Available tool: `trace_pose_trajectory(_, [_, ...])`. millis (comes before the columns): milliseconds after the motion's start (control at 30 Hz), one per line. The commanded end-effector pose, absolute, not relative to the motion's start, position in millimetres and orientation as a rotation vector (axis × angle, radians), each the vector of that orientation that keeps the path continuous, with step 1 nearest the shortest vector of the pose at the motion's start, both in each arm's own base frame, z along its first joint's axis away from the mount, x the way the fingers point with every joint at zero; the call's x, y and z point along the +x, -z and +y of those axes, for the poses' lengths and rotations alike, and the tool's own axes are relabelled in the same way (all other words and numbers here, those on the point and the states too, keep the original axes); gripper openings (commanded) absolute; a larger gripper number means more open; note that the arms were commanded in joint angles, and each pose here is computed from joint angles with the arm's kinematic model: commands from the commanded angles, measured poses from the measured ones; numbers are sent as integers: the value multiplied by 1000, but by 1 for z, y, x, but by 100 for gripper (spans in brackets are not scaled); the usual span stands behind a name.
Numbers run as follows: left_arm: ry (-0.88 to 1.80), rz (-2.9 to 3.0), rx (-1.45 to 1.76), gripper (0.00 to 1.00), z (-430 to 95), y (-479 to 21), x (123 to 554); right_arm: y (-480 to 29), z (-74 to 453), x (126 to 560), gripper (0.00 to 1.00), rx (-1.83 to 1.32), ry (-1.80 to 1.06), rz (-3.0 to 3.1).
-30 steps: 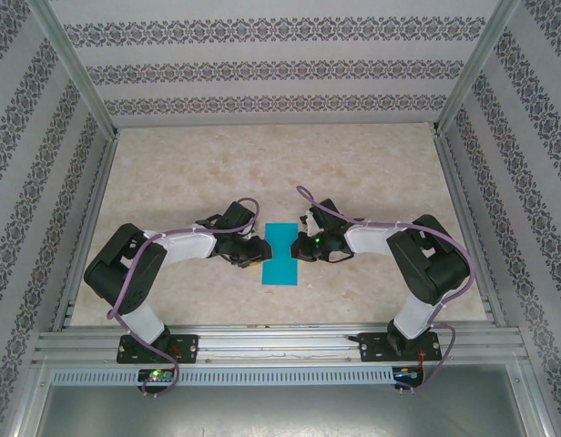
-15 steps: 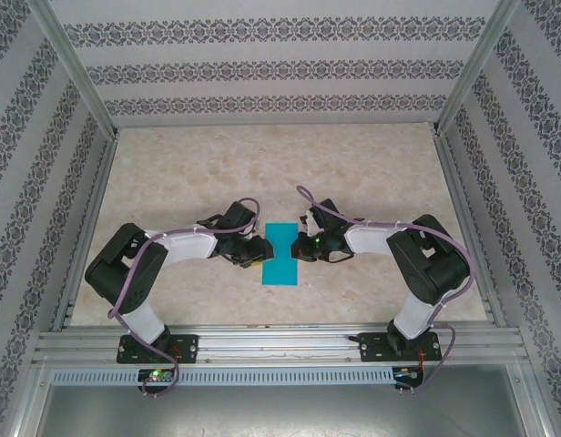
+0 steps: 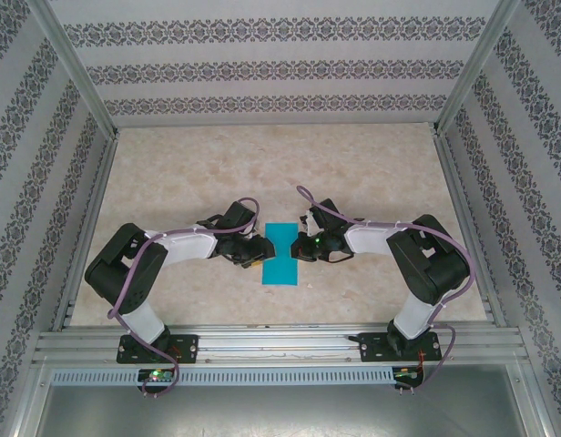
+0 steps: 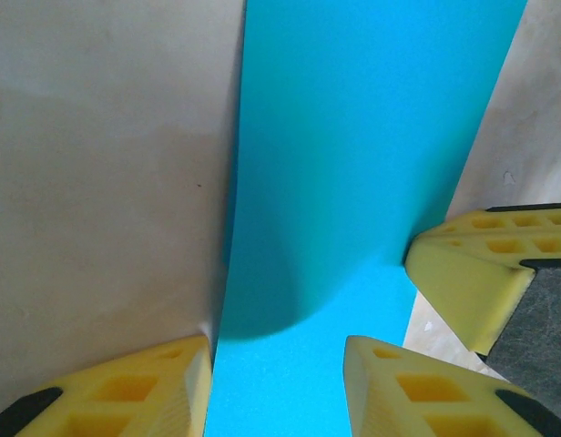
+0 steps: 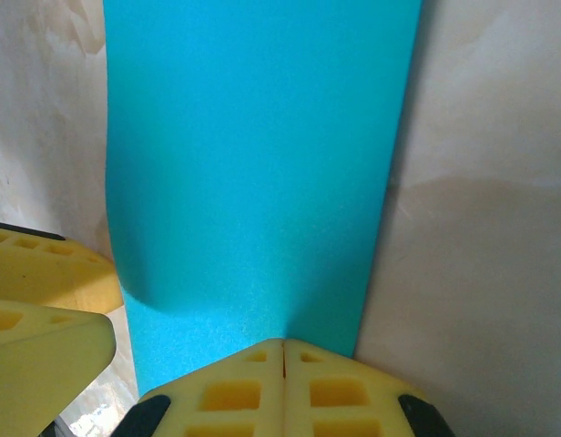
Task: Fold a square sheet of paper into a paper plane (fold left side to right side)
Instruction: Third fold the triangle at the center of the table.
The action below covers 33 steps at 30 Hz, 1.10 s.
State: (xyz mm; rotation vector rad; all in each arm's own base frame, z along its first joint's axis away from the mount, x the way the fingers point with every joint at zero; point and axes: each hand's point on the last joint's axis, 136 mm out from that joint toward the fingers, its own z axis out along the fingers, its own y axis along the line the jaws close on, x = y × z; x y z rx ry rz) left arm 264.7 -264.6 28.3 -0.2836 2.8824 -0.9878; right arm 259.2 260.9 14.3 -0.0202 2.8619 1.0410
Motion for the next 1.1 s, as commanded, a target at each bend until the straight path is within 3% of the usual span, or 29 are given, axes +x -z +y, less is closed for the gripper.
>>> trace_pose_trajectory(0, [1183,2773,-178,43,-299,-50,270,9,245,251,0,1,-916,2947])
trace_pose_trajectory(500, [1033,2802,-218,46,-278,-42,271,8,245,253,0,-5,-913,2943])
trace_pose_trajectory(1067, [1159,2720,-196,47,-277,-52,295,8,244,251,0,-18,-907,2945])
